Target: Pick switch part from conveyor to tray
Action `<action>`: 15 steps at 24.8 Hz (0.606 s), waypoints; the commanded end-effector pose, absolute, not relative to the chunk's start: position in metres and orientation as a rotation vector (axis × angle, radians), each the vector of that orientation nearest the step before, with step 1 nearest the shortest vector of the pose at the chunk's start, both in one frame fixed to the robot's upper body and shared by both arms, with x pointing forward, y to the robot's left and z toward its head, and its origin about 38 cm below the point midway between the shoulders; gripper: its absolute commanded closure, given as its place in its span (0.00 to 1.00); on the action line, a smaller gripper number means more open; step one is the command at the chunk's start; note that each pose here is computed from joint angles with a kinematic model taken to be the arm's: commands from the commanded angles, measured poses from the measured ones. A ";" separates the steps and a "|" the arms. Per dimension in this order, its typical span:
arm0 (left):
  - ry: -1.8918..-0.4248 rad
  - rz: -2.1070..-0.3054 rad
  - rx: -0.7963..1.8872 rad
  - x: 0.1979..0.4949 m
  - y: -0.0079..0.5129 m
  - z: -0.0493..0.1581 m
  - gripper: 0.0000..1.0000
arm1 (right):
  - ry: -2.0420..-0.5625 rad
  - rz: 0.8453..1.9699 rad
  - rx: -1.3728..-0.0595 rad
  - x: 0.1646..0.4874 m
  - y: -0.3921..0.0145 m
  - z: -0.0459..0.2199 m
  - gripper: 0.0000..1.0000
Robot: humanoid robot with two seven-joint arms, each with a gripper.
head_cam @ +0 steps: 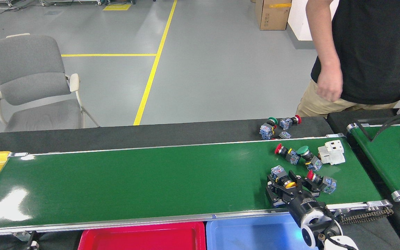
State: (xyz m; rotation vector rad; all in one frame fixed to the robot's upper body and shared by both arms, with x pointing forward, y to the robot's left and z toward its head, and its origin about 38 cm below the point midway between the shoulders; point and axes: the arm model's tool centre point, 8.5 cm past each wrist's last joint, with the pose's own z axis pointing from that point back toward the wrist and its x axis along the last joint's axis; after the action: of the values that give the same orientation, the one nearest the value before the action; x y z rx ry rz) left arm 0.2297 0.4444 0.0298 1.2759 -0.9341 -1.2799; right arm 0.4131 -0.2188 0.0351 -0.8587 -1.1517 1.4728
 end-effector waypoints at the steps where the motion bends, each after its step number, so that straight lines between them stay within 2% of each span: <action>1: -0.936 -1.277 1.299 0.231 0.450 0.037 0.00 | -1.168 1.475 -0.873 0.420 -0.220 0.046 0.80; 5: -0.938 -1.268 1.306 0.231 0.451 0.039 0.00 | -1.210 1.496 -0.861 0.420 -0.211 0.052 0.91; 8: -0.940 -1.270 1.306 0.231 0.450 0.039 0.00 | -1.311 1.540 -0.858 0.415 -0.198 0.068 0.94; 11: -0.939 -1.268 1.304 0.229 0.450 0.039 0.00 | -1.524 1.697 -0.747 0.394 -0.153 0.071 0.94; 15: -0.938 -1.262 1.304 0.229 0.451 0.039 0.00 | -1.822 1.933 -0.527 0.343 -0.093 0.082 0.93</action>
State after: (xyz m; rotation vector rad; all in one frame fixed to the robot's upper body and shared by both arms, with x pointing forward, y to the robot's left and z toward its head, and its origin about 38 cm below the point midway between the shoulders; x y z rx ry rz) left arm 0.2279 0.4476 0.0319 1.2820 -0.9318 -1.2663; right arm 0.3562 -0.1110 0.0698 -0.6018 -1.6808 1.8561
